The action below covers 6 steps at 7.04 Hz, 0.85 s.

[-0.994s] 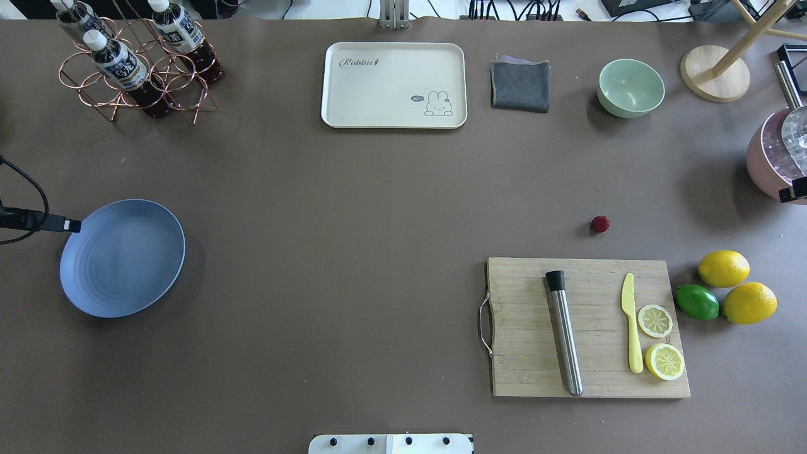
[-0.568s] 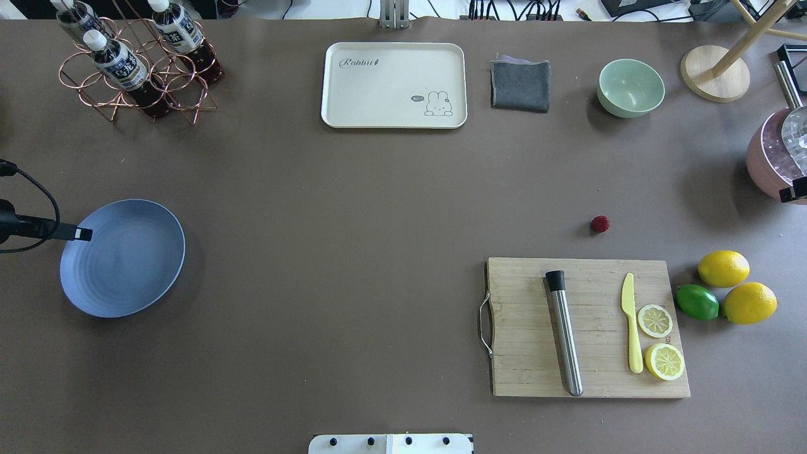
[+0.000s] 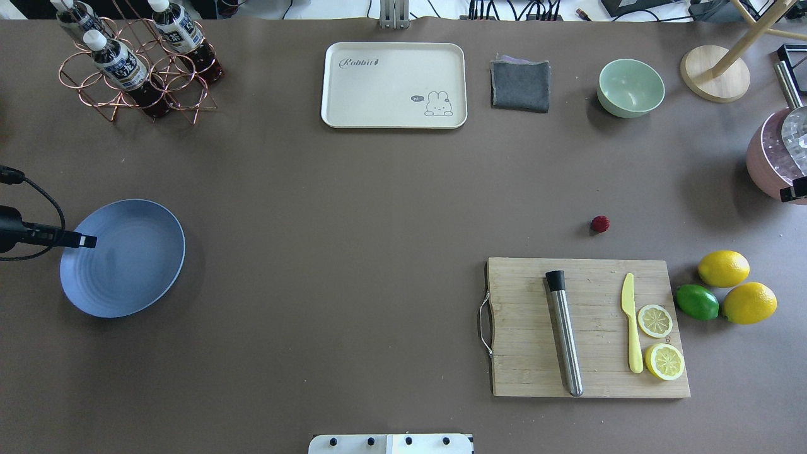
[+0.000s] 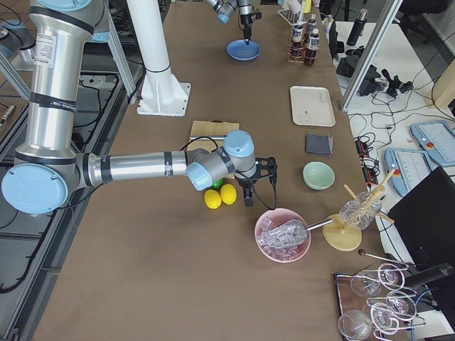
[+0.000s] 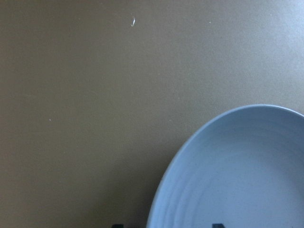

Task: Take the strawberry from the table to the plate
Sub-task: 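Reach the left gripper down to the rim of the light blue plate, then push the blue plate inward with the left gripper while the right arm enters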

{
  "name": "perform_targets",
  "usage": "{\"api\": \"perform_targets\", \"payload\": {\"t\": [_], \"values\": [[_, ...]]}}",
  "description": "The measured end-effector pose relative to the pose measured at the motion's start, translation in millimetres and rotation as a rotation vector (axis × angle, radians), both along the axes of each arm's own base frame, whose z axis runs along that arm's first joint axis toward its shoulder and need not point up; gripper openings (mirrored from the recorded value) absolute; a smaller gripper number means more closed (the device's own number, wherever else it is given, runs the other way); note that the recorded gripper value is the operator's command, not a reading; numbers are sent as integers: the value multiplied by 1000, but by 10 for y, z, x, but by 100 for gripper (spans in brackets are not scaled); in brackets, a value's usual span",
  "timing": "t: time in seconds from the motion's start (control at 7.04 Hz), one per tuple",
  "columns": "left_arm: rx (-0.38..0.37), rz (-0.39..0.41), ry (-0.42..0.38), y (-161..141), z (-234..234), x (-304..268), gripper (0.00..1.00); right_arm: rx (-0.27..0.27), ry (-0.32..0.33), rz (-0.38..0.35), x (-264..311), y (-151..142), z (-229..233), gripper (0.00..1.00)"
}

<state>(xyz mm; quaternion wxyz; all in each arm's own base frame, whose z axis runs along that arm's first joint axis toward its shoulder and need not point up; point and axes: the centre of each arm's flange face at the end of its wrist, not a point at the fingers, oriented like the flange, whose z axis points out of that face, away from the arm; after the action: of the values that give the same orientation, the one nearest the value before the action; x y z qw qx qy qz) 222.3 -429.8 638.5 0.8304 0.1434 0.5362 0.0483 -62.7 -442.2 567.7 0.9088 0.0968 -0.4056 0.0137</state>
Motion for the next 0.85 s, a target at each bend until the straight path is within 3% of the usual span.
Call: {"api": "perform_targets", "payload": {"t": [0.14, 0.28, 0.43, 0.85], "values": [[0, 1, 0, 6, 1, 4, 50, -1, 1, 0, 1, 0, 3, 100], [1, 2, 0, 7, -2, 5, 15, -1, 1, 1, 1, -1, 6, 100], [1, 2, 1, 7, -5, 7, 0, -2, 2, 1, 1, -1, 13, 100], [11, 1, 18, 9, -67, 9, 0, -6, 3, 0, 1, 3, 29, 100]]}}
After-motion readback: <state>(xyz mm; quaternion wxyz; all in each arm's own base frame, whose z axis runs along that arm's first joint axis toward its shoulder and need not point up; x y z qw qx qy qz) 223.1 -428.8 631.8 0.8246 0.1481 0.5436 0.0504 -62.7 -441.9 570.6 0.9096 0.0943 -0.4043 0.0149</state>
